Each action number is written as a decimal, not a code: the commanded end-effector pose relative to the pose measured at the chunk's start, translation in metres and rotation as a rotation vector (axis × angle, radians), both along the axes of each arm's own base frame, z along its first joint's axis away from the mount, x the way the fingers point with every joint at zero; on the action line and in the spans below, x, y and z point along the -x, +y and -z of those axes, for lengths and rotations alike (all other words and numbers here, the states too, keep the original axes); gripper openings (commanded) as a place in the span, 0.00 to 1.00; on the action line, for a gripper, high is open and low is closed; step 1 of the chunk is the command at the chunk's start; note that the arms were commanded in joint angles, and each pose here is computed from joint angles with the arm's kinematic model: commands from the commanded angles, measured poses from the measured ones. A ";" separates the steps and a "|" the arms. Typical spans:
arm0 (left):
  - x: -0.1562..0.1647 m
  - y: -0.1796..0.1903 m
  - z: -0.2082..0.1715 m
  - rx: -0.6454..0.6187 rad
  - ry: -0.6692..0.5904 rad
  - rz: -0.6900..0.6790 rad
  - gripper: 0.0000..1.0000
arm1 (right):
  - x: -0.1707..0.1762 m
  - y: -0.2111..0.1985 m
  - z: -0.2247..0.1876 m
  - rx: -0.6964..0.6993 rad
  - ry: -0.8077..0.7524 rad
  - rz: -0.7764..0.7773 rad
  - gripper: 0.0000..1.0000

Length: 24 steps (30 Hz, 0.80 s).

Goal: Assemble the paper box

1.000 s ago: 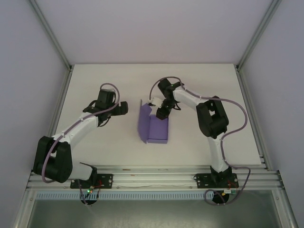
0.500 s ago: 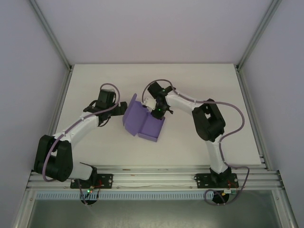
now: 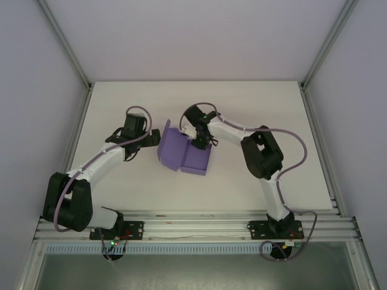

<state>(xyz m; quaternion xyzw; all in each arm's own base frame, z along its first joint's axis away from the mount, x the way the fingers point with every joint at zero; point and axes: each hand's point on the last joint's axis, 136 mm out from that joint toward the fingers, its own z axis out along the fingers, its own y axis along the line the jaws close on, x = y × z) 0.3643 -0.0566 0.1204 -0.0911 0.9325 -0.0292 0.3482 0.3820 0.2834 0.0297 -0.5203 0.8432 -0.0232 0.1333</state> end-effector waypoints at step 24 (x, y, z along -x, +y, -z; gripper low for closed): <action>0.000 0.044 -0.099 0.077 -0.276 -0.162 1.00 | 0.001 -0.004 -0.154 -0.556 -0.417 0.237 0.00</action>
